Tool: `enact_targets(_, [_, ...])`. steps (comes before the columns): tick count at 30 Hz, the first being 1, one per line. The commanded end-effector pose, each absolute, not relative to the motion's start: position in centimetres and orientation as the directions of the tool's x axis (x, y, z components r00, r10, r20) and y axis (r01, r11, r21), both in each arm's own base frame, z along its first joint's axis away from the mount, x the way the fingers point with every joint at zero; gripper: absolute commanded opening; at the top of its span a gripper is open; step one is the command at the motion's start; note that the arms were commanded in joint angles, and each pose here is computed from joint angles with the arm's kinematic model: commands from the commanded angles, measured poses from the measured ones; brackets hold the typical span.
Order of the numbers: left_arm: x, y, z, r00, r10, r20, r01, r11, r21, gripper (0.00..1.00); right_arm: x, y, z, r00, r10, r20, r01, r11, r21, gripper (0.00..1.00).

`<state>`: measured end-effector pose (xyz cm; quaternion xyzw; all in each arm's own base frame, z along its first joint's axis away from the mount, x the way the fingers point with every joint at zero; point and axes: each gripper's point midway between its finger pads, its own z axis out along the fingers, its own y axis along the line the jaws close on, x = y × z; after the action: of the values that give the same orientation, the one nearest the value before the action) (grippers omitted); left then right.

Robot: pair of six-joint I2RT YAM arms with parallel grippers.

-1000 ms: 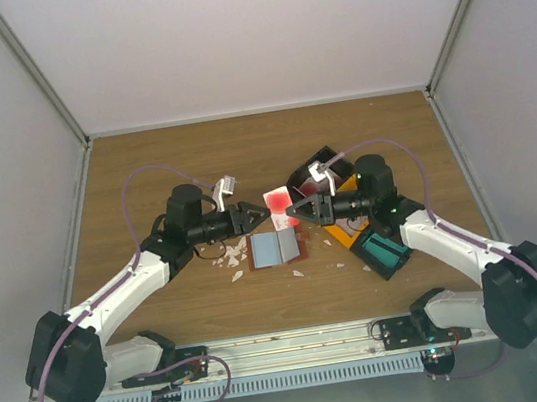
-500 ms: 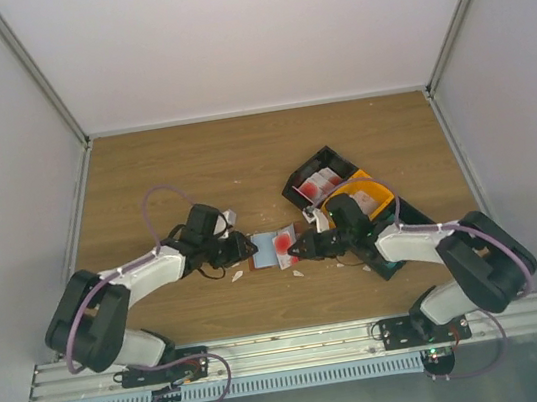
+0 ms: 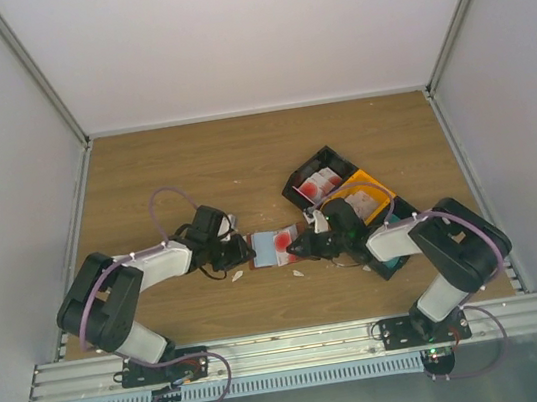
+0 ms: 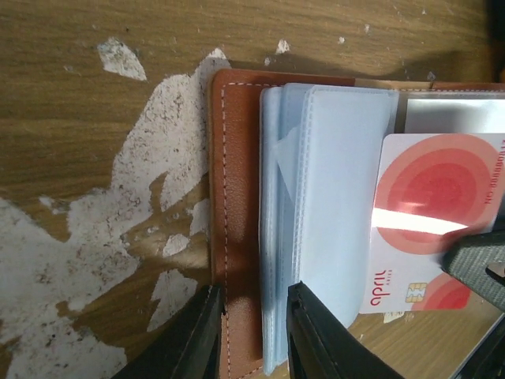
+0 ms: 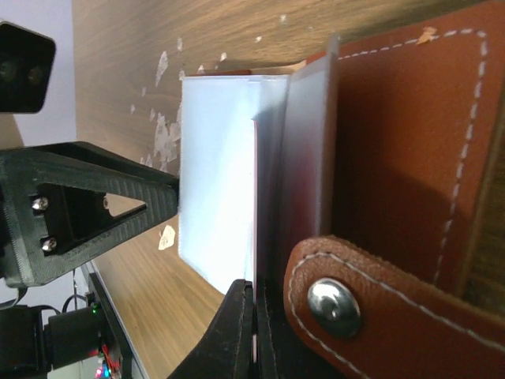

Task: Put the credit cards into the card holder
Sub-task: Insert the credit card into the card holder.

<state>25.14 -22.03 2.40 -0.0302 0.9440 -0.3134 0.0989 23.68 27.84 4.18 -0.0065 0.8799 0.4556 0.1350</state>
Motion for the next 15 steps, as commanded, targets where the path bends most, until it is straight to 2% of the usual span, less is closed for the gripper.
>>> enact_targets(1, [25.8, -21.8, 1.9, -0.977, -0.124, -0.176, 0.001, 0.816, -0.577, 0.26, 24.3, 28.0, 3.6, -0.957, 0.148, -0.251, -0.12, 0.585, 0.802, 0.01])
enact_targets(9, [25.5, -21.9, 1.4, -0.982, -0.109, -0.156, 0.001, 0.817, -0.576, 0.2, 24.0, 27.1, 2.1, -0.961, 0.2, -0.191, -0.033, 0.601, 0.799, 0.0])
enact_targets(15, [25.2, -21.9, 1.0, -0.985, -0.101, -0.143, -0.001, 0.819, -0.574, 0.17, 24.2, 27.0, 2.2, -0.959, 0.214, -0.187, -0.023, 0.598, 0.801, 0.01])
